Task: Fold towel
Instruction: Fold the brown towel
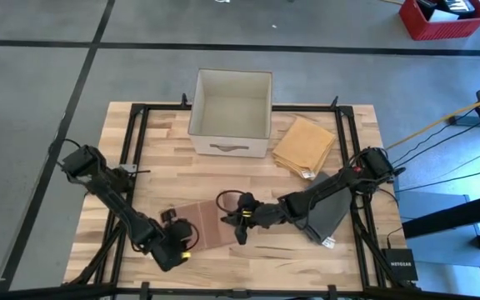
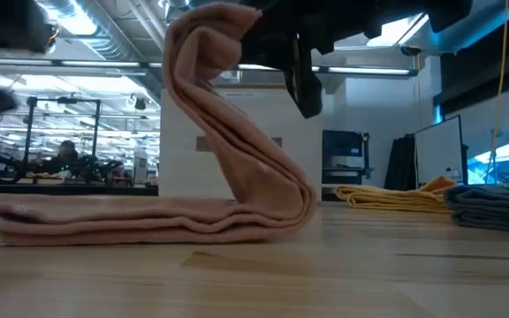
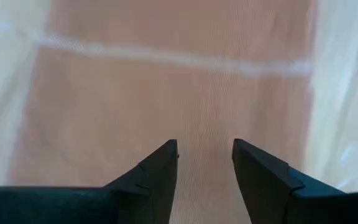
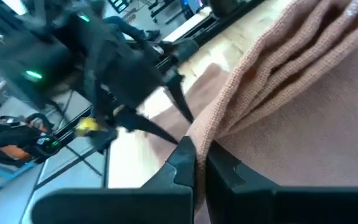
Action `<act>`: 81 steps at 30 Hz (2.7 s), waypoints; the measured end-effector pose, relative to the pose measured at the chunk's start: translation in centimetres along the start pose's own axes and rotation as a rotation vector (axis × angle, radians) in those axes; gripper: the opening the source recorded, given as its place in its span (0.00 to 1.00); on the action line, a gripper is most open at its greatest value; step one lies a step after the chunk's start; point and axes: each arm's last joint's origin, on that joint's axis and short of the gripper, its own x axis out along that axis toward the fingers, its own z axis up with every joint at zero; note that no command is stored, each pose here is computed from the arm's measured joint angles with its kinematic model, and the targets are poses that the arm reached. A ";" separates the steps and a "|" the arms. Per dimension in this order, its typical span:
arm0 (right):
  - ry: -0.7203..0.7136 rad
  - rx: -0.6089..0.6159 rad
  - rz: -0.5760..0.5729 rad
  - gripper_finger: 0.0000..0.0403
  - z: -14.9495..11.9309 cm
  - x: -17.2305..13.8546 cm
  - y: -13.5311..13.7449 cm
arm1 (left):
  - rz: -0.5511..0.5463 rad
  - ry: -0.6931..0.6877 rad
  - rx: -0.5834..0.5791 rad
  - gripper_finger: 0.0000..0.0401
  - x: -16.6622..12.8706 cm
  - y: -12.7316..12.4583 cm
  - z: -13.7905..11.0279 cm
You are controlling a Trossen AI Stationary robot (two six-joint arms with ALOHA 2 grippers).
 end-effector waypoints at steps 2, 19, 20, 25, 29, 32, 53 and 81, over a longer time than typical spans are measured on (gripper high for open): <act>0.006 0.015 0.008 0.03 0.2 0.1 -0.2 | -0.004 0.003 0.018 0.36 1.1 0.2 -1.3; 0.036 0.082 0.099 0.04 1.5 5.2 0.8 | -0.031 -0.114 0.054 0.36 3.5 0.1 -0.7; 0.041 0.083 0.108 0.04 1.6 5.6 0.9 | -0.031 -0.114 0.053 0.36 3.5 0.1 -0.7; 0.085 0.073 0.077 0.04 0.9 7.3 0.5 | -0.032 -0.113 0.069 0.36 3.5 0.1 -0.7; 0.093 0.080 0.062 0.04 0.6 7.6 0.0 | -0.040 -0.086 0.074 0.36 2.9 -0.1 -0.4; 0.103 0.085 0.042 0.04 0.4 7.8 -0.2 | -0.068 -0.041 0.087 0.36 1.7 -0.3 0.2; 0.059 0.186 0.084 0.04 -0.3 8.6 -0.4 | -0.009 0.027 -0.030 0.36 0.1 0.7 -4.4; -0.007 0.222 0.075 0.04 -1.7 9.9 -0.9 | -0.018 0.018 0.010 0.36 0.7 0.6 -4.0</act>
